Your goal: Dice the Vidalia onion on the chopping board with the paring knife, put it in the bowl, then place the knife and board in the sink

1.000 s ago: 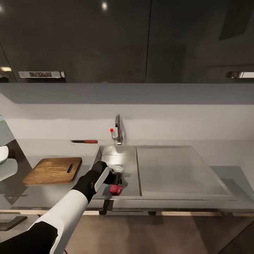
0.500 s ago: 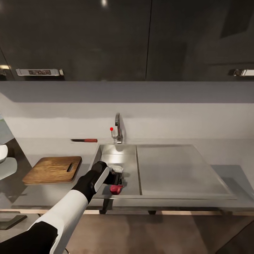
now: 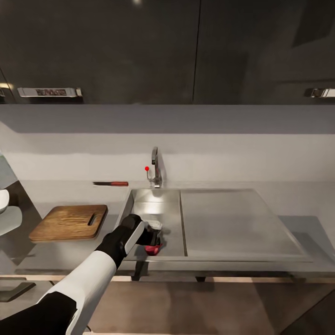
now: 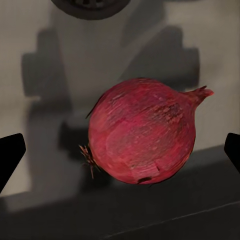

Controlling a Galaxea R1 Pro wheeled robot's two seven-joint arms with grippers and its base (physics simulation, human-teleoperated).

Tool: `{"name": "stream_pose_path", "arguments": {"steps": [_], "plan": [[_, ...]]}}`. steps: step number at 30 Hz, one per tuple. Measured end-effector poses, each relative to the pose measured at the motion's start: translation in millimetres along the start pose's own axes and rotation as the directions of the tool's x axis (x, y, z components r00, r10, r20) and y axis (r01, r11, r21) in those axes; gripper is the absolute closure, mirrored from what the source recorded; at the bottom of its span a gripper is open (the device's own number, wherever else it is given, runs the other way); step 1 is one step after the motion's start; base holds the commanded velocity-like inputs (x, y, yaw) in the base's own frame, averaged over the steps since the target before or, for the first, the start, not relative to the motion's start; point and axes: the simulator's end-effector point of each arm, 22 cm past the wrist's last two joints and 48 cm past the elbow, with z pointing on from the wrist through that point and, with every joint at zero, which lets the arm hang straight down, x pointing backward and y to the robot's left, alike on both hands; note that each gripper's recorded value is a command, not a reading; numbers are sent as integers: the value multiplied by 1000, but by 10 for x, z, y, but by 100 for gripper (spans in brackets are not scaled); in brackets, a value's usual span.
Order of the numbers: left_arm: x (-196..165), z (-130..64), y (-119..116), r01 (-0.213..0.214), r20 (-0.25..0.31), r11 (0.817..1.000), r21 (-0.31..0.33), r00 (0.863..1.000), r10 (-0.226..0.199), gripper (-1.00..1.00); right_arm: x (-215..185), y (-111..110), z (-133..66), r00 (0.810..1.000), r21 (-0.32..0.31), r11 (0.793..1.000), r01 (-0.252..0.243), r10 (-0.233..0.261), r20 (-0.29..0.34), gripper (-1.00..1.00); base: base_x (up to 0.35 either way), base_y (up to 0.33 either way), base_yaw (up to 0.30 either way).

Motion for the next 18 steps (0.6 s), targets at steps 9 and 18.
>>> {"name": "stream_pose_path", "arguments": {"steps": [9,18], "plan": [[12,24,-2,-3,-4,1000,0,1000,3,-100,19,-2,-2,1000,0,1000,0,0,-5,-100,0,0,0],[17,27,-4,-4,-5,1000,0,1000,4,-100,22,-2,-3,1000,1,1000,0,0,-5,-100,30,-23,0]]}}
